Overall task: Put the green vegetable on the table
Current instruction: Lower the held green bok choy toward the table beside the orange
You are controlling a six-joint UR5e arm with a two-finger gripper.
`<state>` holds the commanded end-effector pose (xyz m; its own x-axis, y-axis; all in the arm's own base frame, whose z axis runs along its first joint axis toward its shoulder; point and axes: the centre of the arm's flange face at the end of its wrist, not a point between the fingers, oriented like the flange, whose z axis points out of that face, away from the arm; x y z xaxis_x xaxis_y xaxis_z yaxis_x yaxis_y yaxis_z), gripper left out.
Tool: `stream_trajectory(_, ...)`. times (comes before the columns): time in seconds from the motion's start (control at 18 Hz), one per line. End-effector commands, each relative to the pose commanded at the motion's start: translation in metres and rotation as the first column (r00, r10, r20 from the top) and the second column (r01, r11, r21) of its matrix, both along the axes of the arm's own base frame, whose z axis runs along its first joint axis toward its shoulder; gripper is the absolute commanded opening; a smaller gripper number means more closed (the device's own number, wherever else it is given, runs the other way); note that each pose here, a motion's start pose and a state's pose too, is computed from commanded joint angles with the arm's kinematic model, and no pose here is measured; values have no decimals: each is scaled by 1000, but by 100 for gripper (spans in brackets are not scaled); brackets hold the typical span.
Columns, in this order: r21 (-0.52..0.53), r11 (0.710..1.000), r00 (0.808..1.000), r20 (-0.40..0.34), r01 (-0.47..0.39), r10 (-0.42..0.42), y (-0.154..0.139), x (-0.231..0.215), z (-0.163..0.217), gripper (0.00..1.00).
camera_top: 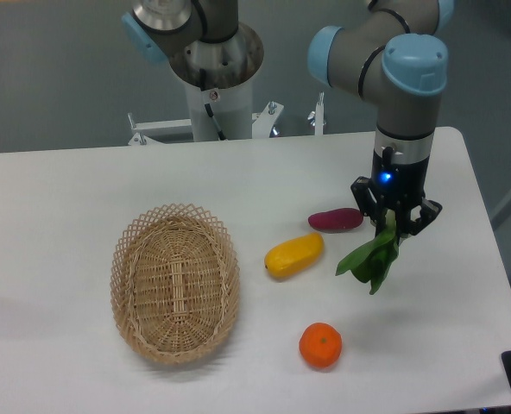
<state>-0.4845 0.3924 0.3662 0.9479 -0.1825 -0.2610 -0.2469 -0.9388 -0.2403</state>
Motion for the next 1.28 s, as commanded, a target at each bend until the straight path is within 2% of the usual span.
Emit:
stream_trajectory(0.61,-11,1000,1000,21,10,-10,5,6,-13,36)
stream_trajectory(0.94,2,1000,1000,8,-1,1,12,12,-28,36)
stream_trajectory(1.17,1,1000,1000,15,5,-5,24,17,-61,36)
stream_trajectory(1.28,-39,999,1000,-2,-1,1,26,14,-84,36)
